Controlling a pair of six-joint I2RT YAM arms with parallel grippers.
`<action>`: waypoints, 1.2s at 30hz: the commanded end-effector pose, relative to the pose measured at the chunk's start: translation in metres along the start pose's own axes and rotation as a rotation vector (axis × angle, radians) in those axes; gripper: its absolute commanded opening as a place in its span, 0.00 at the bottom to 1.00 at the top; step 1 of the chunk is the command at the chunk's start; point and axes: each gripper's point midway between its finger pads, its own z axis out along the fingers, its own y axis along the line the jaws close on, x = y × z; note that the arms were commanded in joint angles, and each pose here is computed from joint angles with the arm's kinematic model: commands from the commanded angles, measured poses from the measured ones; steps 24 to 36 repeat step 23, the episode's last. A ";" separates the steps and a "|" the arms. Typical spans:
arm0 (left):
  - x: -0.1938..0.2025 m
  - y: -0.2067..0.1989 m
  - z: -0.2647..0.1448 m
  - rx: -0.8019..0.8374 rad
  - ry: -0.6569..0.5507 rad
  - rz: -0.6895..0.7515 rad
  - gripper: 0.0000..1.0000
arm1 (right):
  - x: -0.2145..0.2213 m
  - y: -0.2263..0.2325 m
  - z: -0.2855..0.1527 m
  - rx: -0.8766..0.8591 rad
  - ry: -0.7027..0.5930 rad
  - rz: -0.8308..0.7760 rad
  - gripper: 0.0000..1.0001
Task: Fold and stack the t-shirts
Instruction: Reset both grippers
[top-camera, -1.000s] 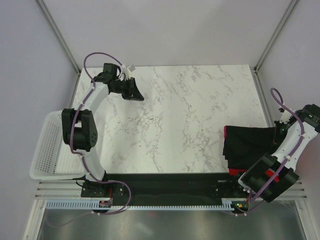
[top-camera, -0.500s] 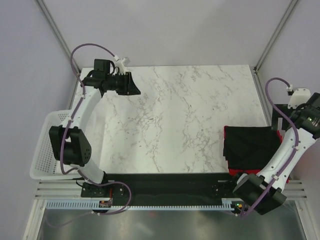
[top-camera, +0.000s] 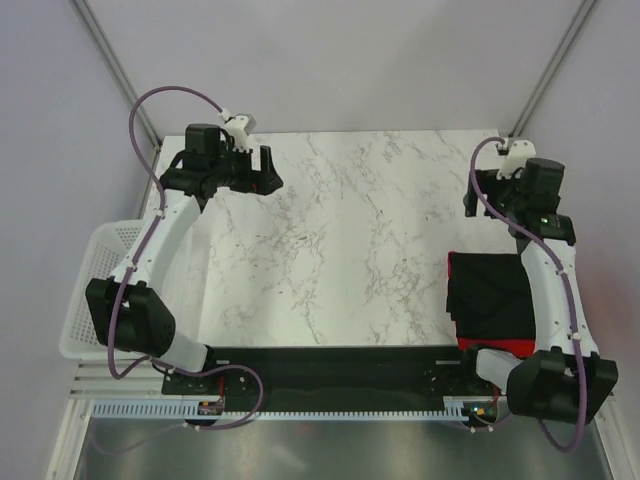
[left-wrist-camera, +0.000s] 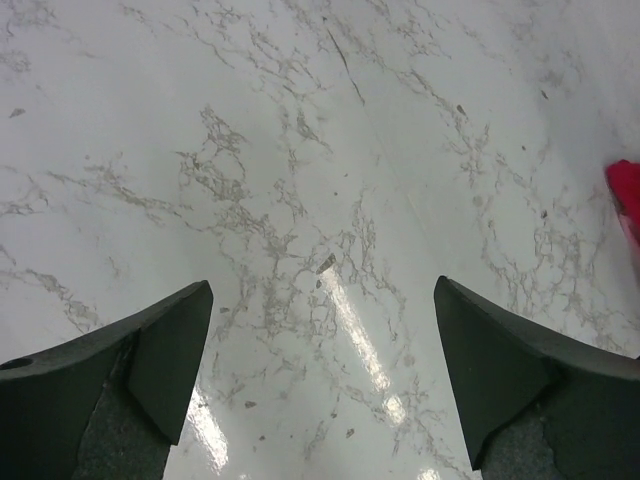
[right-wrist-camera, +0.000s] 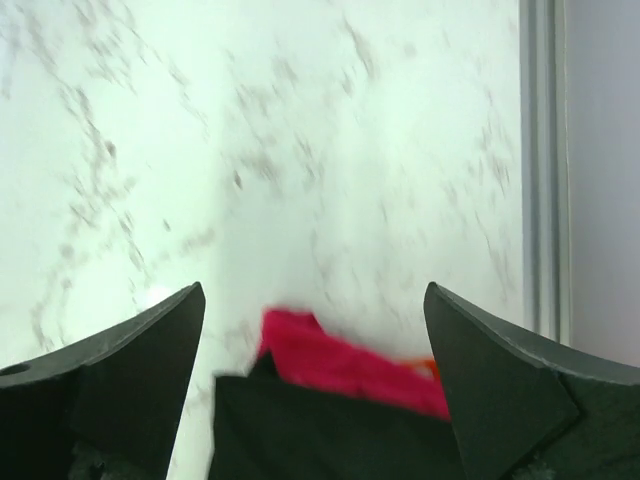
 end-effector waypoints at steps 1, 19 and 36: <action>-0.025 0.005 0.001 -0.065 -0.091 0.052 1.00 | -0.090 0.029 0.023 0.014 -0.308 0.013 0.98; -0.054 0.005 0.058 -0.069 -0.120 0.100 1.00 | -0.063 0.143 0.149 0.091 -0.140 -0.058 0.98; -0.051 0.008 0.068 -0.075 -0.105 0.161 1.00 | -0.048 0.149 0.161 0.089 -0.114 -0.040 0.98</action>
